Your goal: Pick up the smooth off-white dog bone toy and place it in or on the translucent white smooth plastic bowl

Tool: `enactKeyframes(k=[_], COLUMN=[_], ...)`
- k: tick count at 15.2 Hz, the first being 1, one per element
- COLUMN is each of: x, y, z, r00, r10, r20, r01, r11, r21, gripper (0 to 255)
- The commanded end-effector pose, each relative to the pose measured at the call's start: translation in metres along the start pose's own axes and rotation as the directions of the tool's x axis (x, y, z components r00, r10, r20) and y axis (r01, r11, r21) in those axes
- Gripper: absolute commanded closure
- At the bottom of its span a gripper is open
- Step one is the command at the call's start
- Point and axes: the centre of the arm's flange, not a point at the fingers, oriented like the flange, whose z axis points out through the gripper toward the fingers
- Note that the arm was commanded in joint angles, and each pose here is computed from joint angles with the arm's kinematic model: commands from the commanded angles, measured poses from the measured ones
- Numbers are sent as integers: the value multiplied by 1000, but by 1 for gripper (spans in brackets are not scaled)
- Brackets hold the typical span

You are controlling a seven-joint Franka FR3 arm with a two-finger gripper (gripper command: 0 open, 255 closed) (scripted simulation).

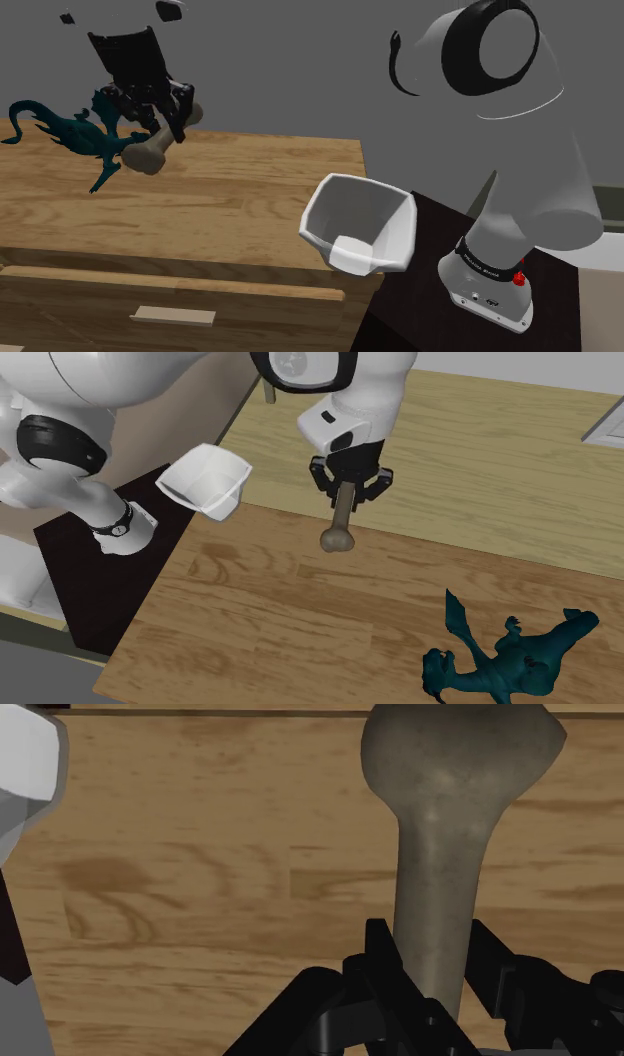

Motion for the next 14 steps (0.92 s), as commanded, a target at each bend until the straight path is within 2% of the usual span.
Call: enactKeyframes(k=[1, 14], x=[0, -41], y=[2, 168], z=[-7, -5], r00=[1000, 1000], r10=[0, 0], r20=[0, 0], r01=[0, 0], r11=[1000, 1000], r21=[0, 0], gripper=[255, 255])
